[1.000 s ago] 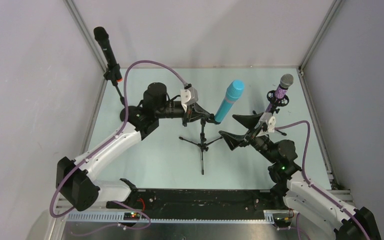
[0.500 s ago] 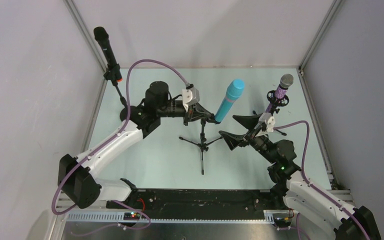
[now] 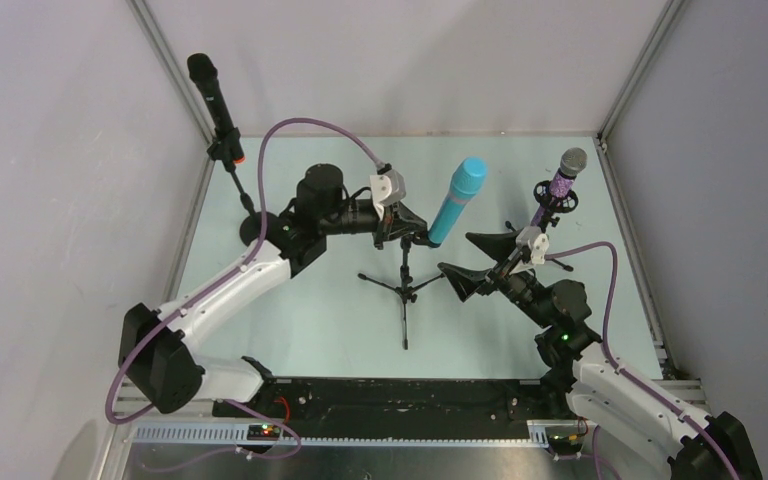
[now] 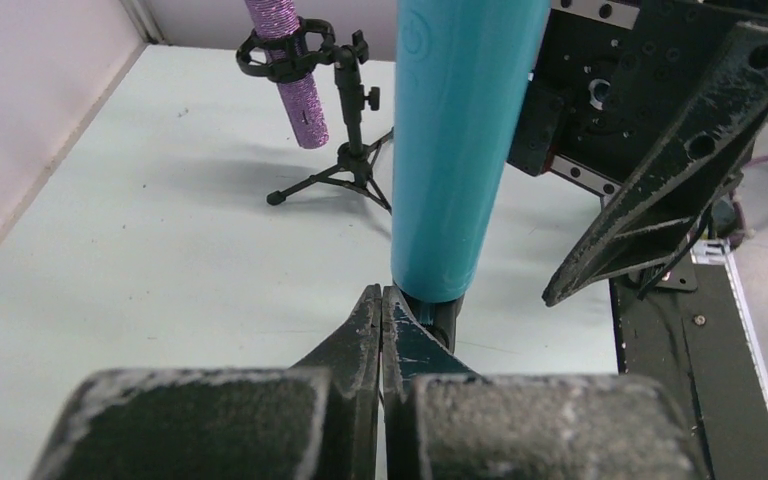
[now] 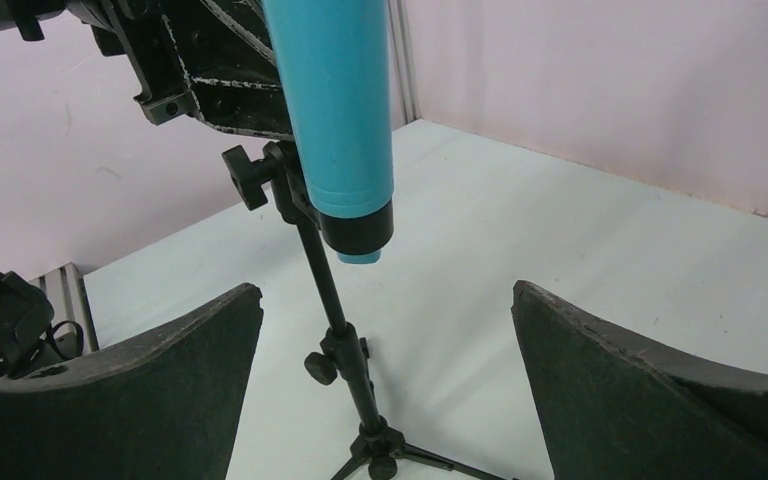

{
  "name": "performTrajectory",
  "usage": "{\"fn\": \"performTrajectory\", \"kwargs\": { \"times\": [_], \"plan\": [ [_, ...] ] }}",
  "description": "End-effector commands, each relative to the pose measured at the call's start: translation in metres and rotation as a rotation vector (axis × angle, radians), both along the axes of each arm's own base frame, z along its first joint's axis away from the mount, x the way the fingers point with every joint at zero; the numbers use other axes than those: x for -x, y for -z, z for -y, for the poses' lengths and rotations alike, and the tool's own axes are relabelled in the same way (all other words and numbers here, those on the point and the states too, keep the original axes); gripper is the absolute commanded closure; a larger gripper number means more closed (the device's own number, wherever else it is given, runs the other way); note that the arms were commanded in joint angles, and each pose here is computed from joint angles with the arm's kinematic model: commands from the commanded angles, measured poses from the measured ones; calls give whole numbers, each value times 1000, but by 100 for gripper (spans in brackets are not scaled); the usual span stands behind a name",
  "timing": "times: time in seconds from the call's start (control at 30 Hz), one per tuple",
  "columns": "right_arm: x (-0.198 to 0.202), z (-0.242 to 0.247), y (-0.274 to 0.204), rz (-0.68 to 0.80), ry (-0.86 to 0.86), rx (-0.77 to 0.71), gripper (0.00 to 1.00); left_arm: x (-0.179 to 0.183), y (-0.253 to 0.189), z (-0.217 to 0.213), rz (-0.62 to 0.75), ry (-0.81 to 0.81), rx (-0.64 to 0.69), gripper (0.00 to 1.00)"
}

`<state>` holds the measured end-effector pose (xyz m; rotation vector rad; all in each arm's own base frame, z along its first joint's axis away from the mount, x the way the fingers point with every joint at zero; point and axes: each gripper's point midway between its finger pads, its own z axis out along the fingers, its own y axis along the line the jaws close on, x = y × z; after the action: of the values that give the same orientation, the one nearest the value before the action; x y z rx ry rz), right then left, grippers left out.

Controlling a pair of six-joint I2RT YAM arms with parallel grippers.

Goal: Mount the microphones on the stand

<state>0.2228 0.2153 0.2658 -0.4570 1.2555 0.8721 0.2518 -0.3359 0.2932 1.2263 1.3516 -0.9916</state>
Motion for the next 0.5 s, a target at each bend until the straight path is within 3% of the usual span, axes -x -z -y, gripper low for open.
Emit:
{"fn": "performTrajectory", "kwargs": {
  "times": [0.0, 0.17, 0.47],
  "plan": [
    [1, 2, -9, 18, 8, -32, 0, -10, 59, -19, -227, -205, -131, 100],
    [0, 2, -10, 6, 9, -46, 1, -13, 46, -26, -229, -340, -56, 100],
    [-1, 1, -2, -29, 7, -35, 1, -12, 60, -35, -197, -465, 0, 100]
  ]
}}
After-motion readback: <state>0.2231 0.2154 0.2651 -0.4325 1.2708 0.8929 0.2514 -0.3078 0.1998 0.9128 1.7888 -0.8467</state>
